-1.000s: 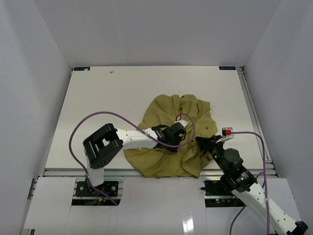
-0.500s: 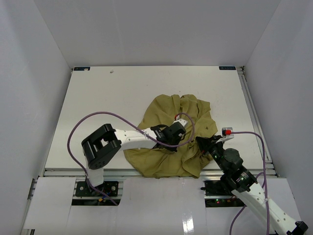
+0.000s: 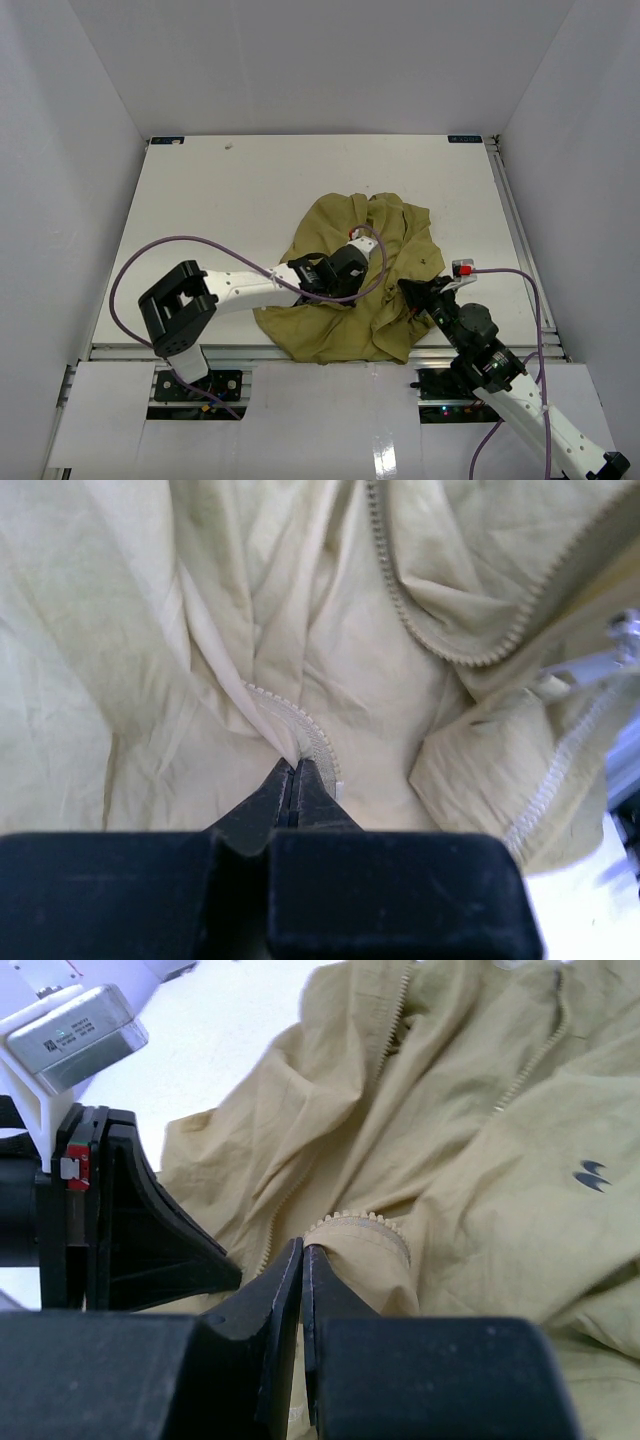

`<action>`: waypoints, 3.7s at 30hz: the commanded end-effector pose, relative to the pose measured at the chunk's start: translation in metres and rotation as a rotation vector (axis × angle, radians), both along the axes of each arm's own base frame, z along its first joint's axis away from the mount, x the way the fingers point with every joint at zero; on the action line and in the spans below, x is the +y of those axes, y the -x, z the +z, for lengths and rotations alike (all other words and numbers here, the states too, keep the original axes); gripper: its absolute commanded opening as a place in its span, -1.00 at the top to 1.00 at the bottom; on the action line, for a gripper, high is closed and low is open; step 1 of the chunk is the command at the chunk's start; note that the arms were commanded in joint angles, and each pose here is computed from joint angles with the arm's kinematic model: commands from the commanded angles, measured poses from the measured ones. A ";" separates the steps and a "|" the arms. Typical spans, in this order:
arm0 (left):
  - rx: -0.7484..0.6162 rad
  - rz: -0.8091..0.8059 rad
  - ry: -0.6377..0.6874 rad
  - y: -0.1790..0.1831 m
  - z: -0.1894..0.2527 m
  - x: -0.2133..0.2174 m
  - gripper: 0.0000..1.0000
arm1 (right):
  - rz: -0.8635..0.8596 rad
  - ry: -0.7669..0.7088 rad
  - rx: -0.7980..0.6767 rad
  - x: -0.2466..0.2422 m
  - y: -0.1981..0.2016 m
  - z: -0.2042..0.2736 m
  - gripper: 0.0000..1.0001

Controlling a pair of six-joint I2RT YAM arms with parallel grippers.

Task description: Zip up the jacket

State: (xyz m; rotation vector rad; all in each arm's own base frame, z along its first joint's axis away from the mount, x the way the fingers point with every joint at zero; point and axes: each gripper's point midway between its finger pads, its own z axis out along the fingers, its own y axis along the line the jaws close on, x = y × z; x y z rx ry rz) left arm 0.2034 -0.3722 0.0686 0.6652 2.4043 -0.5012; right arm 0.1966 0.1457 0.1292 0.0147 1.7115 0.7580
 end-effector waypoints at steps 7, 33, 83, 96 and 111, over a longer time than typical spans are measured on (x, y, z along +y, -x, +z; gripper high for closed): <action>-0.332 -0.182 0.396 -0.002 0.107 -0.007 1.00 | 0.304 -0.078 -0.292 0.044 0.025 0.081 0.85; -0.676 -0.168 0.771 0.012 0.180 0.039 1.00 | 0.506 -0.163 -0.516 0.070 0.050 0.092 0.84; -0.596 0.026 0.942 -0.006 0.209 0.035 1.00 | 0.484 -0.134 -0.504 0.082 0.030 0.080 0.85; -0.579 0.067 0.942 -0.011 0.205 0.037 1.00 | 0.466 -0.170 -0.497 0.081 0.028 0.082 0.85; -0.552 0.085 0.928 -0.015 0.198 0.031 1.00 | 0.438 -0.187 -0.511 0.077 0.026 0.088 0.85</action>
